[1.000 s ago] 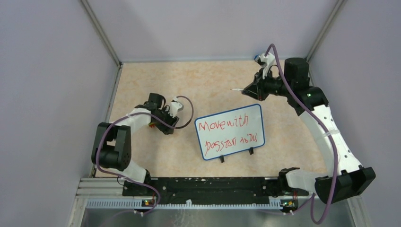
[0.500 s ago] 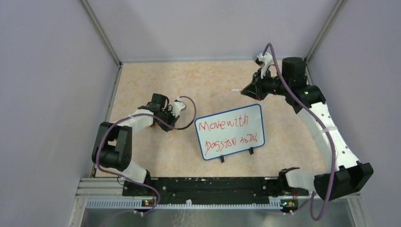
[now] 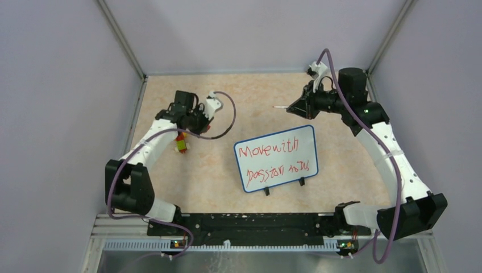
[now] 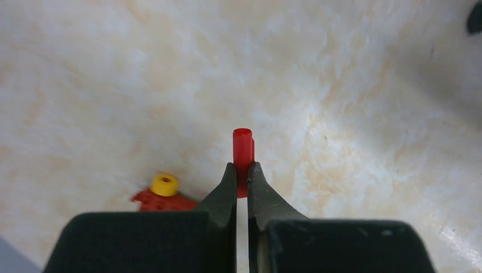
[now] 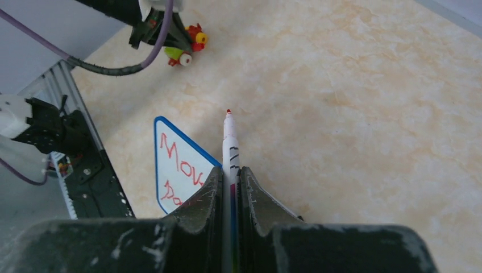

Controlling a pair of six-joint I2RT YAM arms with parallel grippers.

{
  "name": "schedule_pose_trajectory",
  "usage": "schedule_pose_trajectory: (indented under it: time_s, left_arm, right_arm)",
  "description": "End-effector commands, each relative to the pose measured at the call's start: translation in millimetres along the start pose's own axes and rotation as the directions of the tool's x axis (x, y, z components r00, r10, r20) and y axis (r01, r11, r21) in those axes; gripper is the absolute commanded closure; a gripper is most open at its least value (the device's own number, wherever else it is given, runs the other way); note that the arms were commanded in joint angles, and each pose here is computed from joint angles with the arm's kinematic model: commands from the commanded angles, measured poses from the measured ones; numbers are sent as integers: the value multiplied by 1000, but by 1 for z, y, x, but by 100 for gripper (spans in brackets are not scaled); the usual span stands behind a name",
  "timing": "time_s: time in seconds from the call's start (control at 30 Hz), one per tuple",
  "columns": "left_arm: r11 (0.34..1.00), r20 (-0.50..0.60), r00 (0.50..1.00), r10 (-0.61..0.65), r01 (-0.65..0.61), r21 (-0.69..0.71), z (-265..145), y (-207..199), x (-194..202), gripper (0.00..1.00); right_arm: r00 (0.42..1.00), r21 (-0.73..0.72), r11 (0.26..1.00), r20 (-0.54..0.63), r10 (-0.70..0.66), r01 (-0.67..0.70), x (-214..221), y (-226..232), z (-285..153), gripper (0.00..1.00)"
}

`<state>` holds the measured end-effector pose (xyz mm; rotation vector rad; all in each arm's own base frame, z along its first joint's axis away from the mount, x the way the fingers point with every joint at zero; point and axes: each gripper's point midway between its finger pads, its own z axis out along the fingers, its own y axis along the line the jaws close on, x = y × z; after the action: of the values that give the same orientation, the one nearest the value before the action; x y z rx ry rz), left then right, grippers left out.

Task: Write a sentence on the whiteboard
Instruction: Close the whiteboard marker at the center of the board.

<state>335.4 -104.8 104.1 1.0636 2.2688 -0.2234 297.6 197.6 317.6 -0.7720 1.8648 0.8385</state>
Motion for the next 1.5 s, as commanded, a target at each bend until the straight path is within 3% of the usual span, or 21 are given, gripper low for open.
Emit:
schedule_pose_trajectory:
  time_s: [0.0, 0.17, 0.3, 0.47, 0.73, 1.47]
  left_arm:
    - [994, 185, 977, 107, -98, -53, -70, 19, -86, 100]
    - [977, 373, 913, 165, -204, 68, -126, -17, -145, 100]
    - [930, 450, 863, 230, -332, 160, -152, -66, -165, 100]
    - [862, 474, 828, 301, -449, 236, -157, -122, -164, 100]
    - [808, 461, 824, 328, -498, 315, -148, -161, -152, 100]
    - [809, 413, 821, 393, -523, 269, -137, -172, -146, 100]
  right_arm:
    - [995, -106, 994, 100, 17, -7, -32, 19, -2, 100]
    - [987, -282, 956, 114, 113, -76, -42, 43, 2, 100]
    - [980, -375, 920, 105, 169, -119, -36, 55, 4, 100]
    - [971, -450, 874, 57, 233, -183, -18, 66, 6, 100]
    - [978, -499, 844, -45, 203, -198, 12, 92, 10, 100]
    - [981, -474, 859, -121, 152, -191, 42, 104, 17, 100]
